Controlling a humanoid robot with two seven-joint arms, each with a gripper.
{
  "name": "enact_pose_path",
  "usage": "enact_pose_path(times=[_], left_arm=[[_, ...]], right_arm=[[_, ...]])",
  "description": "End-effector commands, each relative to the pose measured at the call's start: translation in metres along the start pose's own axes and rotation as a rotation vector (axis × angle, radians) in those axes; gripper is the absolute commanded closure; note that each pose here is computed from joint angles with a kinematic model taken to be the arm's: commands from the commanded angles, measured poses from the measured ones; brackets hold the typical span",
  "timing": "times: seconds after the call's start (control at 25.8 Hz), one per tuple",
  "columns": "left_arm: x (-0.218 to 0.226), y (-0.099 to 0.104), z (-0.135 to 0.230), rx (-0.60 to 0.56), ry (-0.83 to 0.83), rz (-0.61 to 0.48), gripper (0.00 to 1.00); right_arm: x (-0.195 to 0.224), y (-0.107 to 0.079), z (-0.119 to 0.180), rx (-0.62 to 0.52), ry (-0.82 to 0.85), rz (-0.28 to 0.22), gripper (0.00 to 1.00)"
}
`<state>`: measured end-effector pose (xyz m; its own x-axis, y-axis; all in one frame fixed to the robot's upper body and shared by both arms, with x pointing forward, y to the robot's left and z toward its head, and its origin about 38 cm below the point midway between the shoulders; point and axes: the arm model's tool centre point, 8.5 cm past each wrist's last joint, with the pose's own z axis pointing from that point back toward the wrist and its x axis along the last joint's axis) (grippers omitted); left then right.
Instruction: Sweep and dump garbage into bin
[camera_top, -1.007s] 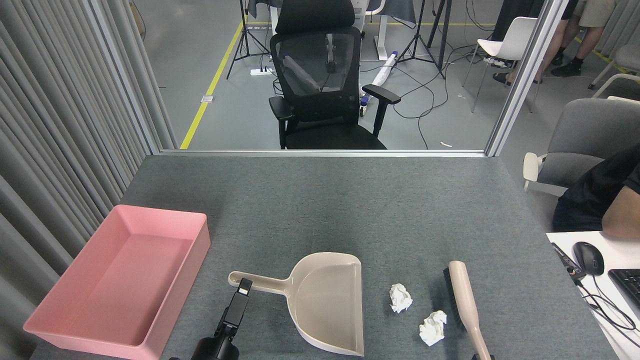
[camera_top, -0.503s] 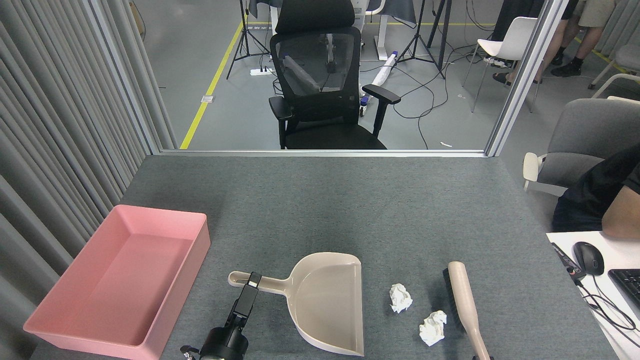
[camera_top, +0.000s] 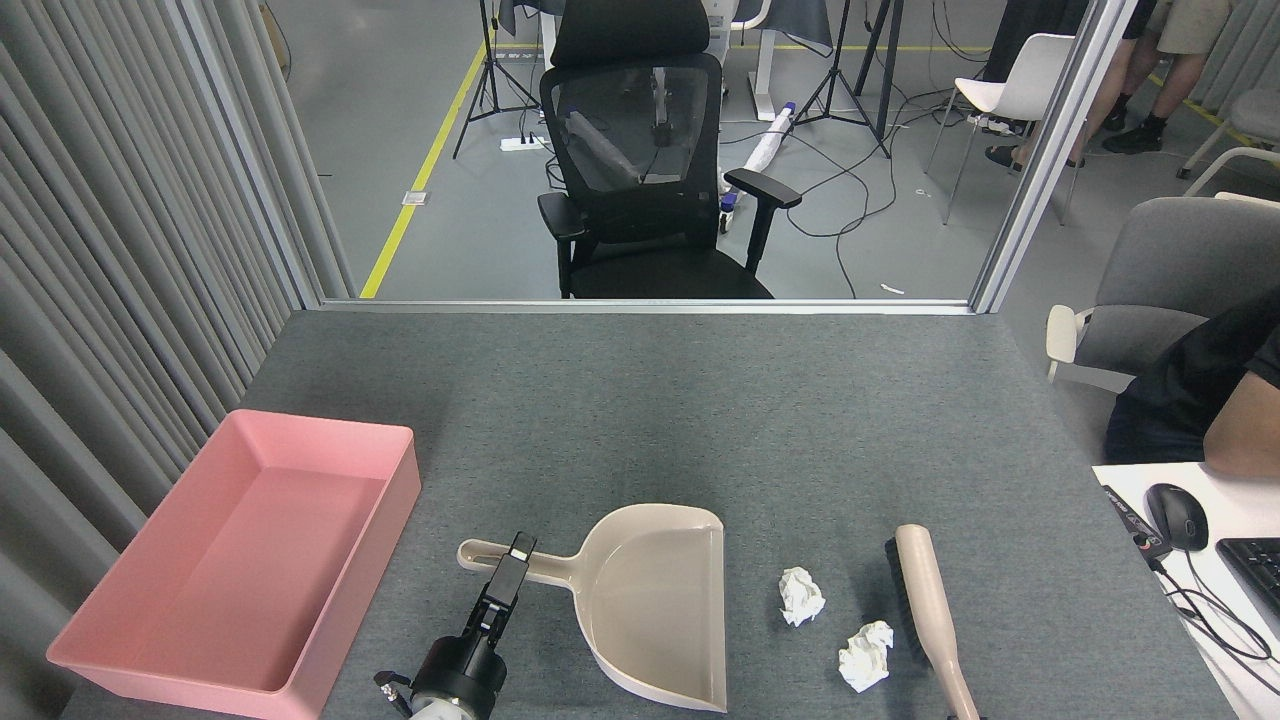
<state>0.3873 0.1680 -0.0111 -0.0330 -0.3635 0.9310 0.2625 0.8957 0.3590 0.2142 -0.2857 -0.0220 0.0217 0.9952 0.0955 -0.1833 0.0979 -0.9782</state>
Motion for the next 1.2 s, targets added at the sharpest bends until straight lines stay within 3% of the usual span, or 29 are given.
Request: enact_pose_path(times=[0.0,0.31,0.46,0.66,0.74,0.81,0.93,1.16], left_arm=[[-0.005,-0.002,-0.002,-0.007,0.005,0.003,0.25],[-0.007,0.008,-0.012,0.015,0.011,0.015,0.26],[-0.010,0.010,-0.011,0.015,0.018,0.019,0.30],[-0.010,0.018,-0.010,0.047,0.002,0.035,0.59],[-0.010,0.020,-0.009,0.051,0.001,0.035,0.63],[-0.009,0.020,-0.010,0.052,-0.003,0.036,0.73],[-0.009,0.019,-0.010,0.038,-0.005,0.036,0.81],[-0.009,0.019,-0.010,0.038,-0.007,0.037,0.87]], right_arm=[[0.000,0.000,0.000,0.000,0.000,0.001,0.86],[0.001,-0.001,0.000,-0.004,-0.006,0.000,0.87],[0.002,-0.001,0.002,-0.020,-0.019,-0.004,0.92],[-0.001,-0.001,0.003,-0.025,-0.018,-0.003,0.98],[-0.003,-0.001,0.006,-0.031,-0.021,0.000,1.00],[-0.006,0.001,0.012,-0.040,-0.018,0.005,1.00],[-0.008,0.004,0.019,-0.040,-0.018,0.009,1.00],[-0.019,0.011,0.029,-0.017,0.020,0.024,1.00]])
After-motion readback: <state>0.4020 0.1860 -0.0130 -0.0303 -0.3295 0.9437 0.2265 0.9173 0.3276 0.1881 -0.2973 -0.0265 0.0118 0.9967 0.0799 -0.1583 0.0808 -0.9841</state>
